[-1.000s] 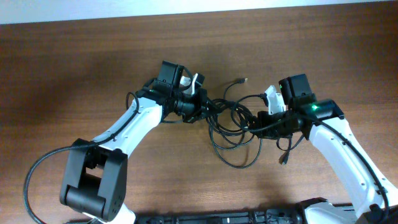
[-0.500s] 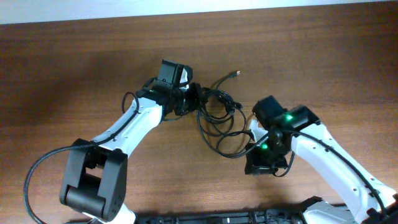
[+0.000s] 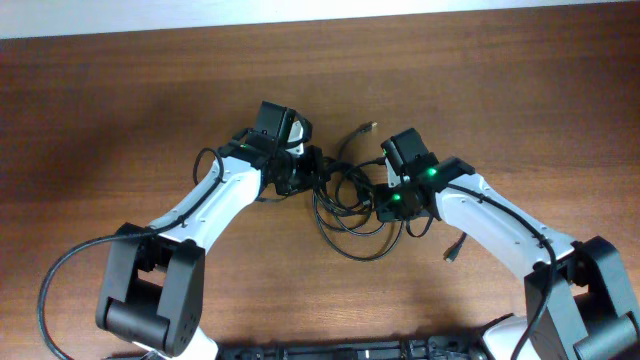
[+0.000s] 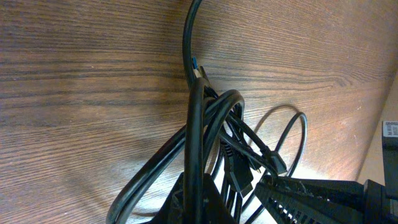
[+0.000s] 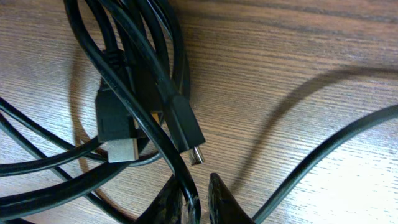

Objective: Untangle cables

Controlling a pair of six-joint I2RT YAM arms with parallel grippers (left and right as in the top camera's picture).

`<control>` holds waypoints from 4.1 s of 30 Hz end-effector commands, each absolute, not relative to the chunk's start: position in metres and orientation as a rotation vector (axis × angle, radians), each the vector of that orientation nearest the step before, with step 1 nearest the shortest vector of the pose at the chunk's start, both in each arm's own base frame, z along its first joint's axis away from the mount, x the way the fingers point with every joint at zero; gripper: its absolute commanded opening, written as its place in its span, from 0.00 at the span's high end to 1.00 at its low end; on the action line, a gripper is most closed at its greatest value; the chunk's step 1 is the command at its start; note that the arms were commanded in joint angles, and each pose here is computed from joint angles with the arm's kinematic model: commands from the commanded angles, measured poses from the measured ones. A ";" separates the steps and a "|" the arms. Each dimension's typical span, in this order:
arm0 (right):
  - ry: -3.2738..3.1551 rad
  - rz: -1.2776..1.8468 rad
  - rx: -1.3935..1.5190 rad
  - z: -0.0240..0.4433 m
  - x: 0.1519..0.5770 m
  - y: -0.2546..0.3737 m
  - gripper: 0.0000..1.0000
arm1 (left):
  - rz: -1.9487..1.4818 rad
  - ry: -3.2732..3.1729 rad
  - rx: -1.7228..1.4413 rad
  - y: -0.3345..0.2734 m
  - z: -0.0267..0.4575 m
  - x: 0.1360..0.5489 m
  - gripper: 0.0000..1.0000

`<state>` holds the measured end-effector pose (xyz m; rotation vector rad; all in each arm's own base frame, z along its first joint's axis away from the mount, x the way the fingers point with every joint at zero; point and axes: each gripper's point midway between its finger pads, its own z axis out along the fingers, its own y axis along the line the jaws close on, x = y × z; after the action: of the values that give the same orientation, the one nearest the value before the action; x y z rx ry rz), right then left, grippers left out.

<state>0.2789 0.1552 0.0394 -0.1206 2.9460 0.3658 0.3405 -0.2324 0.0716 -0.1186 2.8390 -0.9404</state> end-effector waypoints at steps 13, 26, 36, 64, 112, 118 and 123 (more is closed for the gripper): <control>2.793 -0.429 1.303 0.036 0.238 -0.059 0.85 | -0.926 2.817 -0.136 -0.200 0.078 0.351 1.00; 2.687 1.051 -0.233 0.123 0.269 0.109 0.47 | -1.439 2.256 0.954 -0.277 0.138 0.297 1.00; 2.615 1.075 -0.514 0.128 0.262 0.150 0.88 | -1.625 2.118 1.007 -0.284 0.161 0.283 1.00; 2.591 0.991 -0.527 0.125 0.274 0.146 0.96 | -1.504 2.209 0.985 -0.279 0.145 0.290 0.71; 2.493 1.113 -0.627 0.140 0.270 0.182 0.96 | -1.338 2.416 0.906 -0.278 0.119 0.290 0.42; 2.496 1.097 -0.626 0.139 0.272 0.181 0.96 | -1.299 2.406 0.906 -0.277 0.118 0.296 1.00; 2.767 0.535 0.103 0.098 0.307 0.084 0.70 | -1.197 2.310 0.674 -0.217 0.161 0.364 1.00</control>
<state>0.3011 0.1201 0.1046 -0.1384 2.7291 0.7112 0.3274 -0.2523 0.1169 0.7872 2.4081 -1.2578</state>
